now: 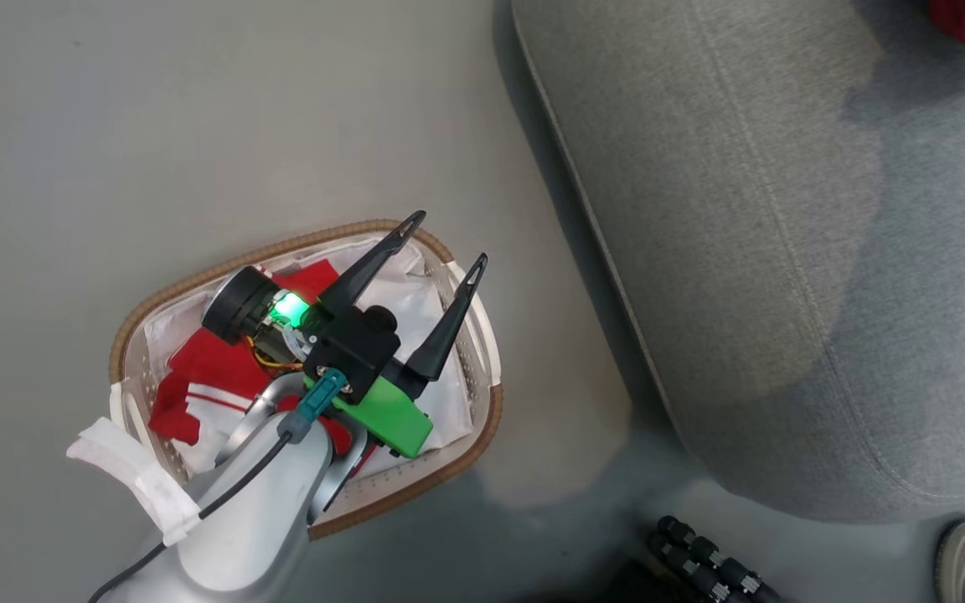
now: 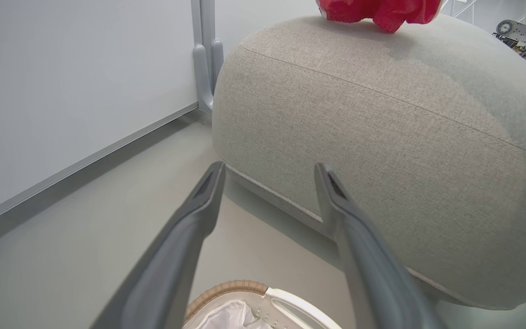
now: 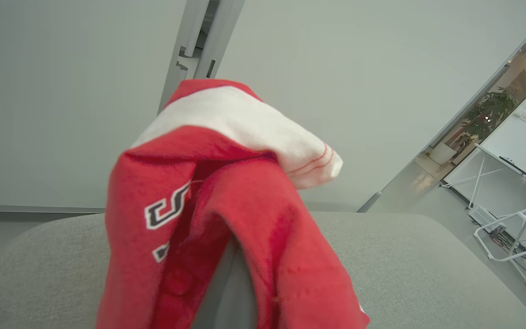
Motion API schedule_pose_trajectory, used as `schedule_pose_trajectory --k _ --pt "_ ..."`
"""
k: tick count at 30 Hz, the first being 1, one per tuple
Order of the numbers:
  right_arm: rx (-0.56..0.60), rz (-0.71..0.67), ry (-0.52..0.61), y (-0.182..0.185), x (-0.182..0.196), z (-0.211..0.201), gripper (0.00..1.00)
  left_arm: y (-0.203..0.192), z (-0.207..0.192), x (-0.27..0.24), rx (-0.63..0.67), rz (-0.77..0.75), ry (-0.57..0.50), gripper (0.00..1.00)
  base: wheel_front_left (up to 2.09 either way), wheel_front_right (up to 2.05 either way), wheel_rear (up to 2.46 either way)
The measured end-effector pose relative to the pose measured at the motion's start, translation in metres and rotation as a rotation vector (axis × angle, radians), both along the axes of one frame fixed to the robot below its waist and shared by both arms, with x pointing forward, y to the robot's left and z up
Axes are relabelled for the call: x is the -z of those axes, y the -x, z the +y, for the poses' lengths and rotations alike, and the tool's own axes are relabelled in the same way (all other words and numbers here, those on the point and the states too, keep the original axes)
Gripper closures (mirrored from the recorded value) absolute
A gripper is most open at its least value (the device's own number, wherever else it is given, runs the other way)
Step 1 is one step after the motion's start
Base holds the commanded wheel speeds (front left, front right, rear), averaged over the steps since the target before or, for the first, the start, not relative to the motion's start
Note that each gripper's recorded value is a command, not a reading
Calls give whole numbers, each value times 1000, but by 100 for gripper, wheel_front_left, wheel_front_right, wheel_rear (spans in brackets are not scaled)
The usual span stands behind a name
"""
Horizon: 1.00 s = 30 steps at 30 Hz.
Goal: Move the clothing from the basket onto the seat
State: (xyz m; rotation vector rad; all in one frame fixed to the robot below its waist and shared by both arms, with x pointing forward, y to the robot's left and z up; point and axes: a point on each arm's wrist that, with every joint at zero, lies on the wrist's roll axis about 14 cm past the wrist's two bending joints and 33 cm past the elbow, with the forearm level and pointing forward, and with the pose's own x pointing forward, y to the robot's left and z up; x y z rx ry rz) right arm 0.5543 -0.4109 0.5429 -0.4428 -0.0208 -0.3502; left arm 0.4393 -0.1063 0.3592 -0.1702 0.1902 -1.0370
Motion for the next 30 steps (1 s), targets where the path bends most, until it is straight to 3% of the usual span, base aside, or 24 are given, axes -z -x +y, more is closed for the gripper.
schedule_pose_trajectory --k 7,10,11,12,13,30 --pt "19 183 -111 -1 103 13 100 -1 19 38 -50 85 -35 0 0 0 0" --pt "3 238 -129 3 129 24 100 -1 25 45 -67 103 -46 0 0 0 0" --pt "1 241 -132 5 132 26 85 -1 27 47 -70 107 -51 0 0 0 0" --pt "1 240 -132 7 132 27 52 0 28 48 -72 110 -55 0 0 0 0" --pt "1 239 -130 10 132 27 0 0 28 47 -72 110 -56 0 0 0 0" --pt "1 188 -161 89 106 46 0 -4 30 -7 -146 66 4 0 0 0 0"
